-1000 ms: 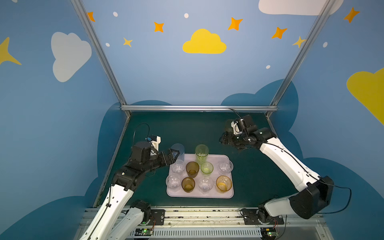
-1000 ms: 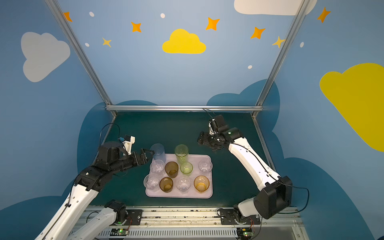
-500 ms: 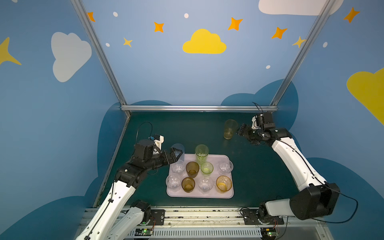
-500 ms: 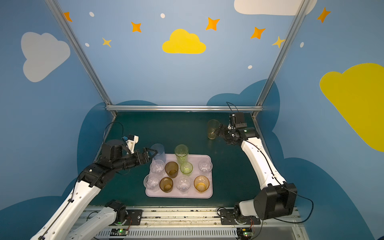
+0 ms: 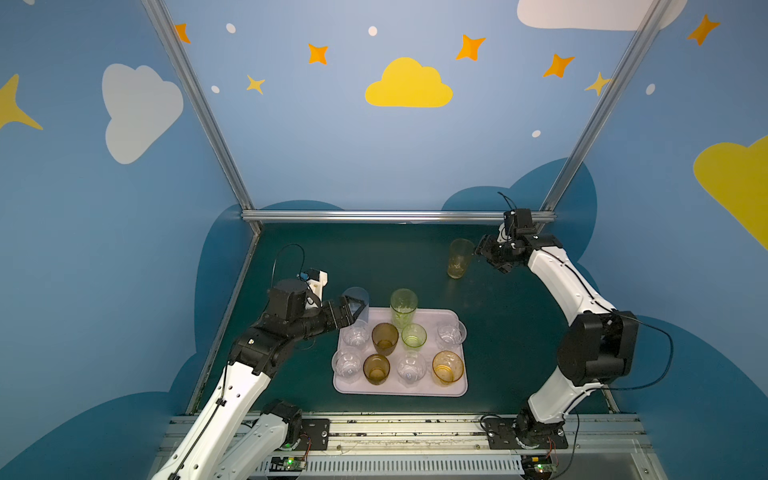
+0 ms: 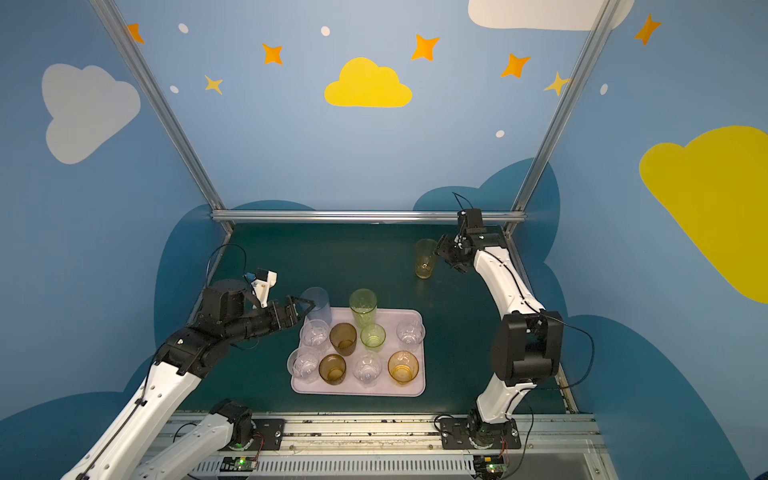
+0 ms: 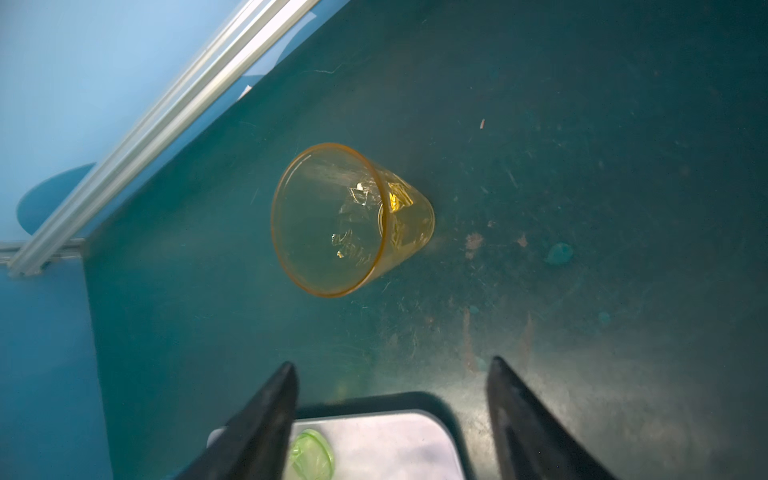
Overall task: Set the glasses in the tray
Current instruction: 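Move right gripper back toward the amber glass on the table, then lower right gripper into the amber glass and close on its rim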
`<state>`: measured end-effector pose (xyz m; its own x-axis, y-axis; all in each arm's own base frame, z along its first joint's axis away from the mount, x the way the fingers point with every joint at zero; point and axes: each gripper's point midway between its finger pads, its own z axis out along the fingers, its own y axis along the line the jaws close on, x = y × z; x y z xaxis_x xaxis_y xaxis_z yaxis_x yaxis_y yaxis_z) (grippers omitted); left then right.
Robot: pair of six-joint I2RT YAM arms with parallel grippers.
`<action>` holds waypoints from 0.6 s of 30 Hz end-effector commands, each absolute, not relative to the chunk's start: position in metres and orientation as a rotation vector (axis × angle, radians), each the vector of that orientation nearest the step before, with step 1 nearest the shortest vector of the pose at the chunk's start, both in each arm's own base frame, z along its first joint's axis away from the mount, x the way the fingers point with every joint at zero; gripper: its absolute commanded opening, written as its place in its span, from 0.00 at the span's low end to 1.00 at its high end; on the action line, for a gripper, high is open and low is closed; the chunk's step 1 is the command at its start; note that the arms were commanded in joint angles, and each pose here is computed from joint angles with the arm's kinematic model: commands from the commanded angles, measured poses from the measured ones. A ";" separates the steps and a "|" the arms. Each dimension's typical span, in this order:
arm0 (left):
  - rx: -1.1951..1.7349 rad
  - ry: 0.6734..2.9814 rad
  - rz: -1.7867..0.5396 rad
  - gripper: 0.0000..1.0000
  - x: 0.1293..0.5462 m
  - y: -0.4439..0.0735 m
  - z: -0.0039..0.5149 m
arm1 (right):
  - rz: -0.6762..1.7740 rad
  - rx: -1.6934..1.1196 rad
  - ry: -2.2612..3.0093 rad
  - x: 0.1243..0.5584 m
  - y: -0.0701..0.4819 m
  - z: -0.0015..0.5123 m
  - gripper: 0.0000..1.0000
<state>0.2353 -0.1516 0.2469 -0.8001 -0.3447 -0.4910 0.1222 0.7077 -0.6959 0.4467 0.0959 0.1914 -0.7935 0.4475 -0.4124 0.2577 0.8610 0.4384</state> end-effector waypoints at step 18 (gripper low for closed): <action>-0.157 2.286 -0.950 1.00 0.237 -0.147 0.253 | 0.506 0.504 2.503 0.488 0.100 0.172 0.38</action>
